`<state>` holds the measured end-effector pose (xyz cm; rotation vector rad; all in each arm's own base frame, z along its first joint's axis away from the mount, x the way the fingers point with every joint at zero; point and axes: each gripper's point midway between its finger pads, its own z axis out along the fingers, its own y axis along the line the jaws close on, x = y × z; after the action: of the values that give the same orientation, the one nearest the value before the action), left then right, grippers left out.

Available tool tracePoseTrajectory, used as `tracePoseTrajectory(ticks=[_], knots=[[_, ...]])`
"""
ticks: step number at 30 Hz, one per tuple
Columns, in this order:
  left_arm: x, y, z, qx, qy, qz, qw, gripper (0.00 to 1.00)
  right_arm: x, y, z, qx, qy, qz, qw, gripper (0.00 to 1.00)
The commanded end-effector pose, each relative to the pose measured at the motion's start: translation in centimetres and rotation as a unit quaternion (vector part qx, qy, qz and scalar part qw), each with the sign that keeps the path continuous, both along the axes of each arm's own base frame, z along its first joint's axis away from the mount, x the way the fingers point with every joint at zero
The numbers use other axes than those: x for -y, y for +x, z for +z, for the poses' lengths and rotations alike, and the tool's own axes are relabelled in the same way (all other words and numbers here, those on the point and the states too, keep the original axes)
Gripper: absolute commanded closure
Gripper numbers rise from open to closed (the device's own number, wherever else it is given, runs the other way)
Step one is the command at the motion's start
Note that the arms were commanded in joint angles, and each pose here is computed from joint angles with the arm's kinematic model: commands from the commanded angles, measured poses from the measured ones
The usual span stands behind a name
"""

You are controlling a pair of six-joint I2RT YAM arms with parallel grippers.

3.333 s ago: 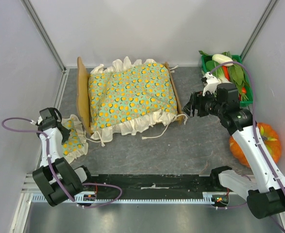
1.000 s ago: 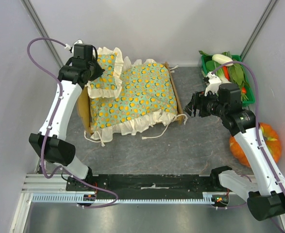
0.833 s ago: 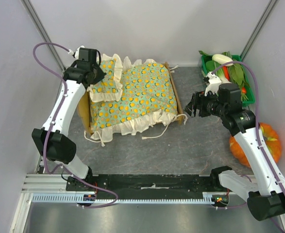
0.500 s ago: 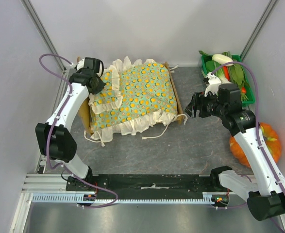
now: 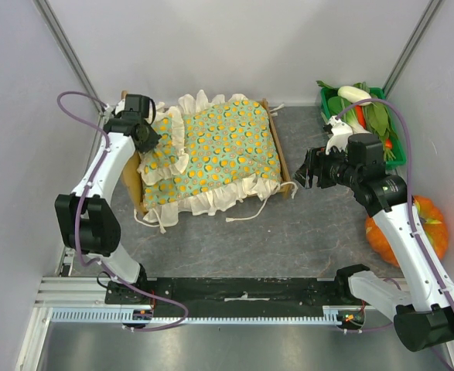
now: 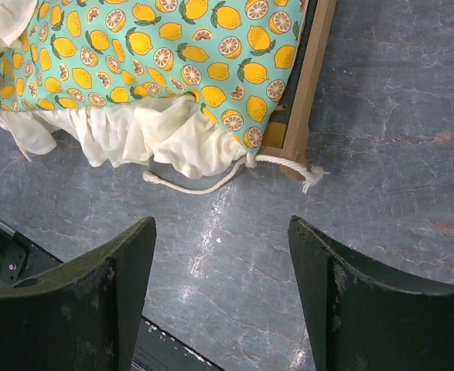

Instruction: Set up the pet bed

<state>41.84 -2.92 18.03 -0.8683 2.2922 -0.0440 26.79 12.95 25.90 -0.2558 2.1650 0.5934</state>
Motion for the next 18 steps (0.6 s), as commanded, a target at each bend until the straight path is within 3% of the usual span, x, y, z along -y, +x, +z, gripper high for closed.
tracePoseTrajectory(ticks=[1,4,7,18], knots=[[1.6,1.7,6.2,0.069,0.005,-0.045,0.997,0.98,-0.2,0.1,1.1,0.018,0.005,0.004,1.000,0.23],[1.9,1.6,8.4,0.080,0.022,-0.051,0.995,0.98,-0.2,0.1,1.0,0.016,0.008,0.004,1.000,0.23],[0.9,0.8,7.9,0.048,0.058,-0.031,0.997,0.98,-0.4,0.0,1.1,0.016,0.011,0.006,1.000,0.23],[0.1,-0.3,2.6,-0.026,0.096,-0.028,0.995,0.98,-0.4,-0.1,1.1,0.017,0.013,0.008,1.000,0.23]])
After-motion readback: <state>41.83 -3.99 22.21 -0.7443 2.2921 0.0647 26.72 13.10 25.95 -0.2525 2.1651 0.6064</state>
